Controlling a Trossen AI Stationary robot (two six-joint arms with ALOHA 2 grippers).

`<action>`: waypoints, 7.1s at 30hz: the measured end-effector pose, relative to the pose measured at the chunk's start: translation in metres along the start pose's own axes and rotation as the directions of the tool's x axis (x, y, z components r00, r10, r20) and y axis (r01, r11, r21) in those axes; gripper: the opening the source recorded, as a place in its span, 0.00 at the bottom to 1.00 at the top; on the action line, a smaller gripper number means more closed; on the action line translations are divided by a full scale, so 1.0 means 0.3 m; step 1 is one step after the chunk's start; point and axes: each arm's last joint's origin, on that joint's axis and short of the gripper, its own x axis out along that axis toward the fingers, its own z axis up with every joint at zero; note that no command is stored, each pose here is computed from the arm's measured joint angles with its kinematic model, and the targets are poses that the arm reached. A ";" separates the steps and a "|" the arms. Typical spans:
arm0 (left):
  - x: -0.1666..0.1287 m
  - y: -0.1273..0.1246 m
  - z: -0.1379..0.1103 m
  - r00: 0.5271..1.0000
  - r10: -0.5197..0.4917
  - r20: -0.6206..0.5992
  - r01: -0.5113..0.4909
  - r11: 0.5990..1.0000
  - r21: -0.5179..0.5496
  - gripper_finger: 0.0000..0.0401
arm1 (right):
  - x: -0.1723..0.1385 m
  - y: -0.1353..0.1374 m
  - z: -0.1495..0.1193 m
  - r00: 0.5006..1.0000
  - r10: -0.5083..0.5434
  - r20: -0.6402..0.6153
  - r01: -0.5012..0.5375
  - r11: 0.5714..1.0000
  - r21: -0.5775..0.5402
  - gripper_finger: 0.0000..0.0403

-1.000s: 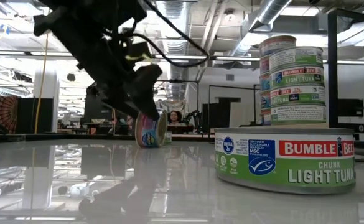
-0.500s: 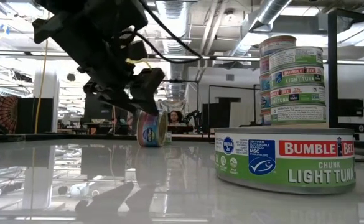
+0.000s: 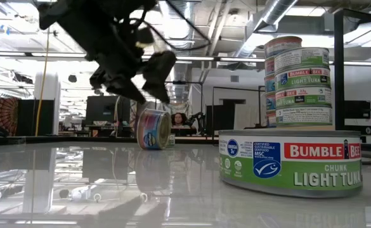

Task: Stack canned seafood by type on shelf
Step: Stack the blue tuna can on top of the other blue tuna can on the shelf

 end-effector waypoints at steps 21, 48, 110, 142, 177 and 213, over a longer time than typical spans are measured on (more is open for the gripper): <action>0.083 -0.046 -0.124 0.976 0.190 0.104 -0.198 0.977 0.077 0.72 | 0.001 0.000 0.002 1.000 0.000 0.006 0.000 1.000 -0.004 0.67; 0.066 0.103 -0.138 0.964 0.252 0.082 -0.250 0.968 -0.038 0.72 | 0.001 0.001 -0.001 1.000 0.002 -0.001 -0.002 1.000 0.003 0.67; 0.134 0.383 0.356 0.802 -0.099 -0.589 0.580 -0.109 0.808 0.72 | 0.131 0.034 -0.091 0.978 -0.042 -0.207 0.071 0.988 0.135 0.67; 0.289 0.218 0.360 0.606 0.316 -0.730 0.795 -0.216 0.567 0.69 | 0.134 0.043 -0.082 0.978 -0.020 -0.209 0.048 0.991 0.128 0.67; 0.406 0.320 0.302 0.607 0.304 -0.734 0.767 -0.466 0.441 0.77 | 0.128 0.051 -0.078 0.979 -0.002 -0.202 0.018 0.997 0.080 0.67; 0.298 0.228 0.703 0.425 -0.483 -0.765 0.865 0.465 0.187 0.46 | -0.014 0.035 -0.049 0.990 -0.028 -0.142 0.043 0.994 0.099 0.67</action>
